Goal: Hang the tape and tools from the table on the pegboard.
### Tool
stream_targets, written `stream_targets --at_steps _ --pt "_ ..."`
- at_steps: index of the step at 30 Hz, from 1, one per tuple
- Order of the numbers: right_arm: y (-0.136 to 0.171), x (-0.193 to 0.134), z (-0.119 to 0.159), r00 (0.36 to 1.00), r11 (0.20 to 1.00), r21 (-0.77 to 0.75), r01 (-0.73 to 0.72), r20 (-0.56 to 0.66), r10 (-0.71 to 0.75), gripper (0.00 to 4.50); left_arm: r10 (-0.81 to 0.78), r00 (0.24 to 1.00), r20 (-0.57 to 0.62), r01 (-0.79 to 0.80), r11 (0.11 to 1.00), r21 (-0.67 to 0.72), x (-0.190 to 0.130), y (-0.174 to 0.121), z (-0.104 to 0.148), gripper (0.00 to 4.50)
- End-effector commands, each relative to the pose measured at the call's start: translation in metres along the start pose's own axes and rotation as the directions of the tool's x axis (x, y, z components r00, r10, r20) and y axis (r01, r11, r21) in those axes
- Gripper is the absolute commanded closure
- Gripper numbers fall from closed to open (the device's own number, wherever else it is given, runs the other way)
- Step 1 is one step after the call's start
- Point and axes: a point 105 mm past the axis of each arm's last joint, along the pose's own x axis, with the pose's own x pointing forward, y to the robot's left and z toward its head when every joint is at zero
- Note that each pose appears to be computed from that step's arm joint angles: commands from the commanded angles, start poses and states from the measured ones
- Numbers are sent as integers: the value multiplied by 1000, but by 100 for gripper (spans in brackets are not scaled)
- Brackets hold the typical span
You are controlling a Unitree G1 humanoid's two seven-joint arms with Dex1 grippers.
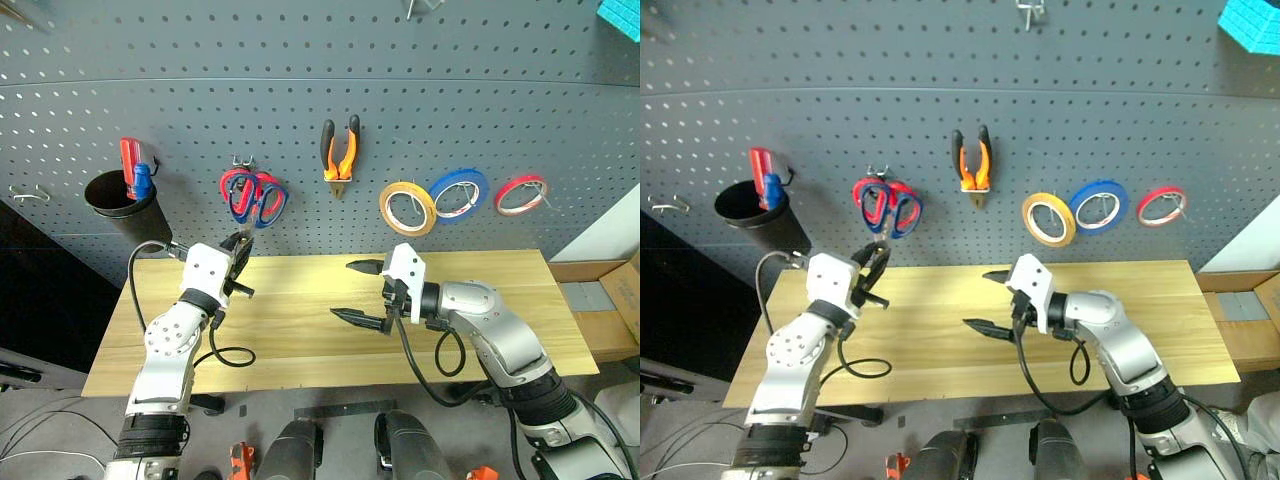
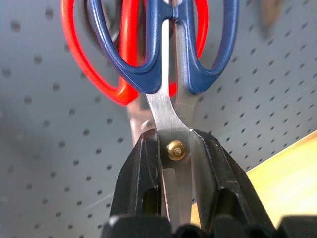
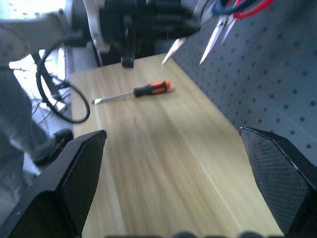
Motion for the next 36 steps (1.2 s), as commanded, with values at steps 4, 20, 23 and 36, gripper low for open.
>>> stream_targets --at_steps 4,20,23,36 --pt "-12 -1 79 958 996 -33 85 279 -73 0 42 999 35 -42 999 -5 1 12 5 401" --pt "0 3 80 973 995 -94 29 231 -7 0 80 995 51 -76 994 -72 -2 14 9 403" --pt "0 3 81 973 995 -96 27 232 -4 0 81 996 29 -78 993 -93 -6 18 6 307" --pt "30 3 48 988 987 -87 -135 58 141 0 101 936 -338 -187 954 -233 -55 30 -57 60"
